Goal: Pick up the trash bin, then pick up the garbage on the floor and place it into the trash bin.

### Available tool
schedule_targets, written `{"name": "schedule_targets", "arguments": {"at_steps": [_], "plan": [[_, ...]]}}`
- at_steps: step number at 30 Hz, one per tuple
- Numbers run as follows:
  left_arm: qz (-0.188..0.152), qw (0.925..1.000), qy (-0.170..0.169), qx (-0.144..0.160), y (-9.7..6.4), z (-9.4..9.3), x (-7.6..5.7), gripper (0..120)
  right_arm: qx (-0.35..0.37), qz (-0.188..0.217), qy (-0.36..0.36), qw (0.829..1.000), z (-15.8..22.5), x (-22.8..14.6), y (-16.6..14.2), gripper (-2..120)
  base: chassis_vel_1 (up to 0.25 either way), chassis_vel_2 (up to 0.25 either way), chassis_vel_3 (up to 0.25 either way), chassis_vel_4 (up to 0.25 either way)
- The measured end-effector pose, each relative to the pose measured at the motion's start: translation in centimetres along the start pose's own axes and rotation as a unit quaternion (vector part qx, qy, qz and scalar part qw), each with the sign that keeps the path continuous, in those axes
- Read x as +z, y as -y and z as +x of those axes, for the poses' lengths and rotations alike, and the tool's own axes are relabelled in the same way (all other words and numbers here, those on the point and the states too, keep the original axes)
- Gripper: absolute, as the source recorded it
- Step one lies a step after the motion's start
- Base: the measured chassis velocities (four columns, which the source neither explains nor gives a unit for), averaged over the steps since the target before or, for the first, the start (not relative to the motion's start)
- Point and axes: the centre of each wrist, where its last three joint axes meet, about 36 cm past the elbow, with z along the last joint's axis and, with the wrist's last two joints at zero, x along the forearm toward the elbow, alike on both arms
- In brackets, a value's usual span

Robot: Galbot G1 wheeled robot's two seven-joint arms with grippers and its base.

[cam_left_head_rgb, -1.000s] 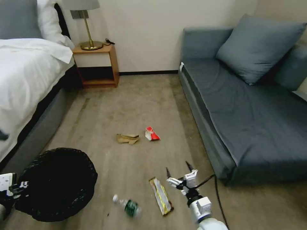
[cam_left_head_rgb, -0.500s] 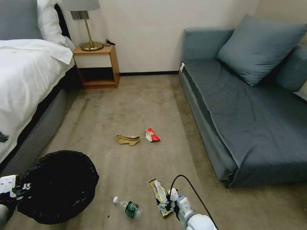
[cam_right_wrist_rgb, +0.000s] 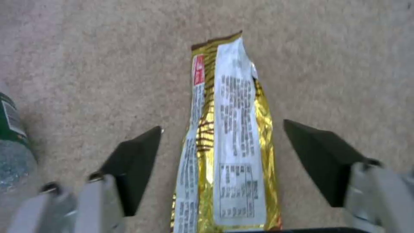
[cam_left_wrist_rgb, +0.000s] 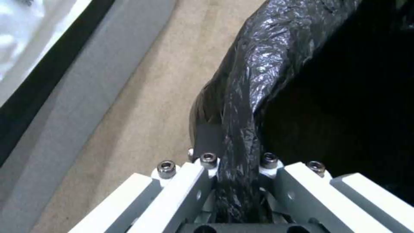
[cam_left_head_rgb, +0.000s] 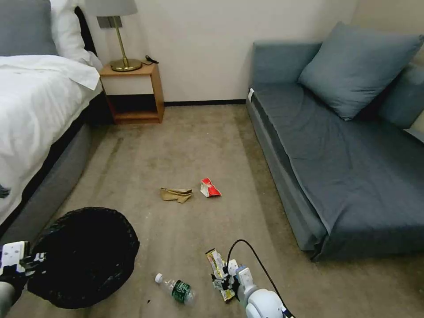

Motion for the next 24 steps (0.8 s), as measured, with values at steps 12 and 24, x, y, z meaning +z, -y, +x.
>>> {"name": "schedule_targets", "arguments": {"at_steps": [12,24], "plan": [[0.0,1.0,0.001,0.004,0.2,-0.1,0.0,3,0.002,0.016,0.003,1.0,-0.1,-0.1,-0.2,37,0.0,0.0,0.0,0.0],[0.001,0.9999,-0.001,0.011,0.7,-0.3,0.2,3,-0.015,0.049,0.007,0.999,2.6,-0.6,1.9,42,0.0,0.0,0.0,0.0]]}}
